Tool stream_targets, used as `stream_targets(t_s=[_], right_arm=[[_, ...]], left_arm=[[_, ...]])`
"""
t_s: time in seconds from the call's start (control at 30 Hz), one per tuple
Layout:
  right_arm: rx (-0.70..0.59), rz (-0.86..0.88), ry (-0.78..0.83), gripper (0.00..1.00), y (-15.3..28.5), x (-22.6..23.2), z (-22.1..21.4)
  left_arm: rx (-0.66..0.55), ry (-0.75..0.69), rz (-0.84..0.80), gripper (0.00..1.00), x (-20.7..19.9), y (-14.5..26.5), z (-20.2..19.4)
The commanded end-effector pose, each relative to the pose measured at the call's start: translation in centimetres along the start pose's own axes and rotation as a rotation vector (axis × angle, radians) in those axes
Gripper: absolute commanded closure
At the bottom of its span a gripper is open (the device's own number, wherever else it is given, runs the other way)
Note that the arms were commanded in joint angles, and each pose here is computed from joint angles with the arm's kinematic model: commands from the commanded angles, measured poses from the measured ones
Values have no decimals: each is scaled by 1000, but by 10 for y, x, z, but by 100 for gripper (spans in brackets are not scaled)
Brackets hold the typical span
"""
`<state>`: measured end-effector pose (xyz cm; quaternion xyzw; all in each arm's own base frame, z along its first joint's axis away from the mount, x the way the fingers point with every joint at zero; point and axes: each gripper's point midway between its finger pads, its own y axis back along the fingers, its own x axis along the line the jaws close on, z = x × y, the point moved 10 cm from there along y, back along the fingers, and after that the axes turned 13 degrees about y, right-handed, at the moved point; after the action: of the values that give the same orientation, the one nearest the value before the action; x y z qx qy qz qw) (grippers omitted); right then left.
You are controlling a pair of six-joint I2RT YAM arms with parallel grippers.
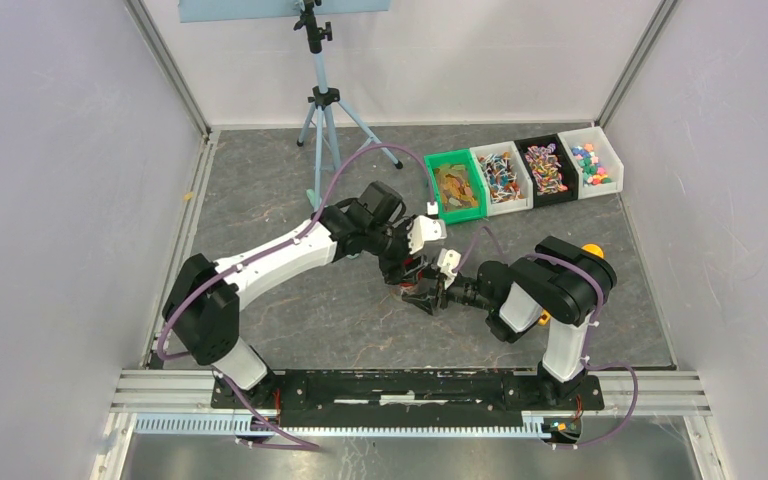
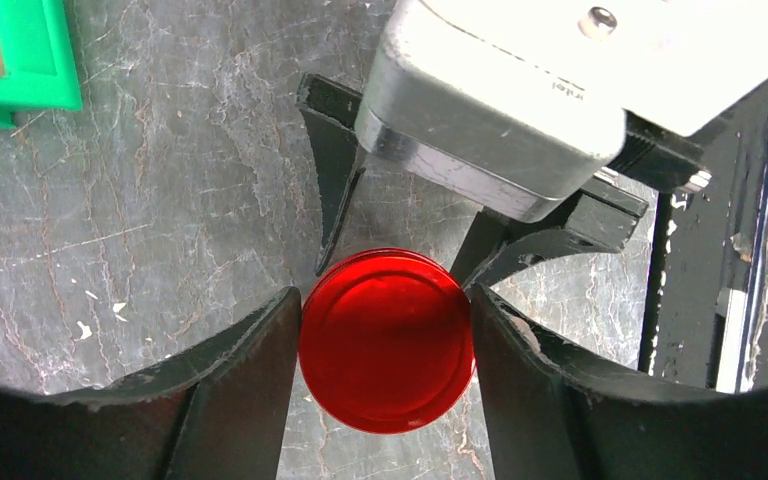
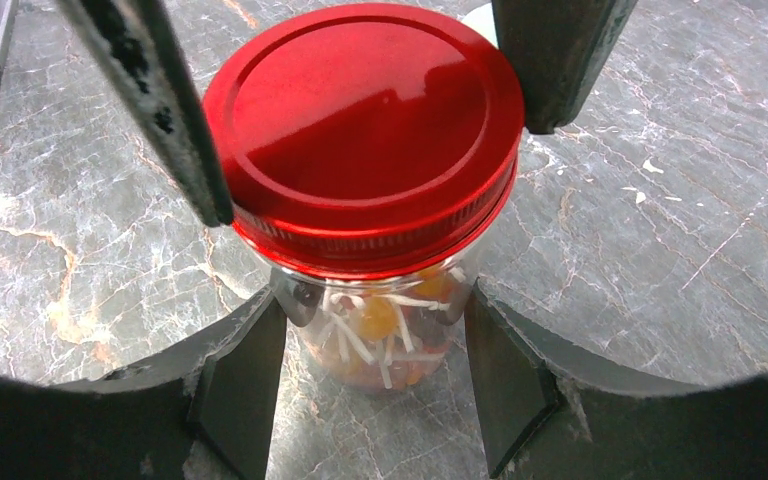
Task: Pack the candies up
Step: Screw the bottle lid onto the packing bottle, then reset both arms
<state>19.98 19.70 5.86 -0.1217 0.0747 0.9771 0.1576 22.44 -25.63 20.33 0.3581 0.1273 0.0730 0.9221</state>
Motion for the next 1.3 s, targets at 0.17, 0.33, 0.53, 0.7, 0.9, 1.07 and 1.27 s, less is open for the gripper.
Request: stream_targets(t_s=[0.17, 0.33, 0.53, 0.7, 0.9, 1.07, 1.27], right_arm=[[-312, -170, 173, 41, 3, -22, 52], [-288, -157, 164, 20, 4, -21, 52], [-263, -155, 166, 2, 18, -14, 58], [-148, -112, 108, 2, 26, -8, 59], [112, -127, 88, 2, 38, -20, 73], [228, -301, 79, 2, 59, -37, 107], [292, -519, -88, 2, 75, -56, 162]], left_arm=[[-10, -56, -67, 10, 7, 20, 26], [-42, -59, -59, 0, 1, 33, 34], [-135, -12, 25, 0, -8, 62, 50], [-278, 12, 109, 0, -23, 94, 57], [-458, 140, 357, 0, -36, 136, 51], [-541, 287, 521, 0, -45, 163, 39], [-665, 381, 650, 0, -60, 191, 19]])
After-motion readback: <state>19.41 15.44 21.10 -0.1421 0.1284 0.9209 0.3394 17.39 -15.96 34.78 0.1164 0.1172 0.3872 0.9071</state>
